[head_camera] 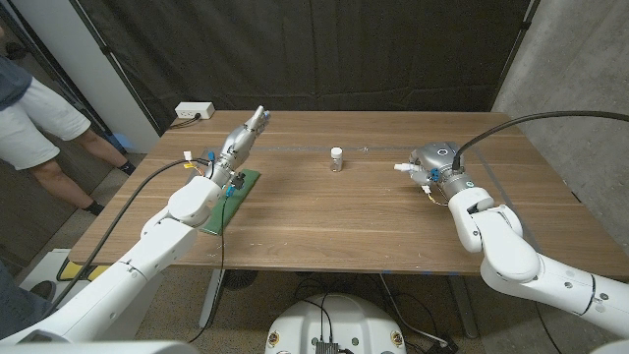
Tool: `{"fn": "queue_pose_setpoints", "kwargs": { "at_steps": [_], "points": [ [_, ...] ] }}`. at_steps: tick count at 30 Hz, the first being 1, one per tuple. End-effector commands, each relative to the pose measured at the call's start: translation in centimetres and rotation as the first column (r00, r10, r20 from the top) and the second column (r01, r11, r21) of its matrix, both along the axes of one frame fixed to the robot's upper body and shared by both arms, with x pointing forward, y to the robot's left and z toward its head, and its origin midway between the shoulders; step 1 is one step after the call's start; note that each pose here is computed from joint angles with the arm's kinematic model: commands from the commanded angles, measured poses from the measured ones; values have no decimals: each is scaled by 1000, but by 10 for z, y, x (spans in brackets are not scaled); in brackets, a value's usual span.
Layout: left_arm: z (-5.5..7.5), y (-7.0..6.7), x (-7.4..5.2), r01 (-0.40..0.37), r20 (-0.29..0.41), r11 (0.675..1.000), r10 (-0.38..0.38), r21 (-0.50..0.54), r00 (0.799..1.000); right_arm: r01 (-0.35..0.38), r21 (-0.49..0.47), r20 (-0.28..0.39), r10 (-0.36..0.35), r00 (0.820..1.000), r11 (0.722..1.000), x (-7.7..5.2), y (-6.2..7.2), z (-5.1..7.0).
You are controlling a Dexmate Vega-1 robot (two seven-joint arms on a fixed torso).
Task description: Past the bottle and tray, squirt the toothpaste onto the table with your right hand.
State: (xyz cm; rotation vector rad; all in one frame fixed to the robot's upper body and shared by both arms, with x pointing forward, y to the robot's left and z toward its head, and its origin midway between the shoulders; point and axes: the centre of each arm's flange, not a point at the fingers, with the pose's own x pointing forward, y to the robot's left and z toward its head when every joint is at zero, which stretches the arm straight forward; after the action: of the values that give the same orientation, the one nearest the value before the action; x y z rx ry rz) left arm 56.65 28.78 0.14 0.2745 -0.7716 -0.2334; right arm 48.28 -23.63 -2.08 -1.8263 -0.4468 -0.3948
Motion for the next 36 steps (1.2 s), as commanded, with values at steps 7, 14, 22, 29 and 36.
{"fn": "queue_pose_setpoints", "kwargs": {
  "at_steps": [7, 14, 22, 29, 36],
  "points": [
    [-2, 7, -1, -3, 17, 1000, 3, -26, 1000, 30, -183, -42, -38, 998, 983, 10, 6, 17],
    [-6, 8, -3, -2, 21, 999, 3, -43, 1000, 36, -257, -54, -51, 997, 966, 13, 10, 25],
    [-9, 6, -1, 4, 20, 999, -3, -46, 1000, 34, -323, -52, -54, 997, 946, 13, 16, 29],
    [-10, 4, 0, 11, 7, 999, -11, -41, 1000, 47, -334, -58, -70, 996, 941, 16, 14, 29],
    [-10, 4, -3, 1, 7, 999, 0, -41, 1000, 50, -337, -41, -67, 997, 940, 17, 12, 29]
  ]
}}
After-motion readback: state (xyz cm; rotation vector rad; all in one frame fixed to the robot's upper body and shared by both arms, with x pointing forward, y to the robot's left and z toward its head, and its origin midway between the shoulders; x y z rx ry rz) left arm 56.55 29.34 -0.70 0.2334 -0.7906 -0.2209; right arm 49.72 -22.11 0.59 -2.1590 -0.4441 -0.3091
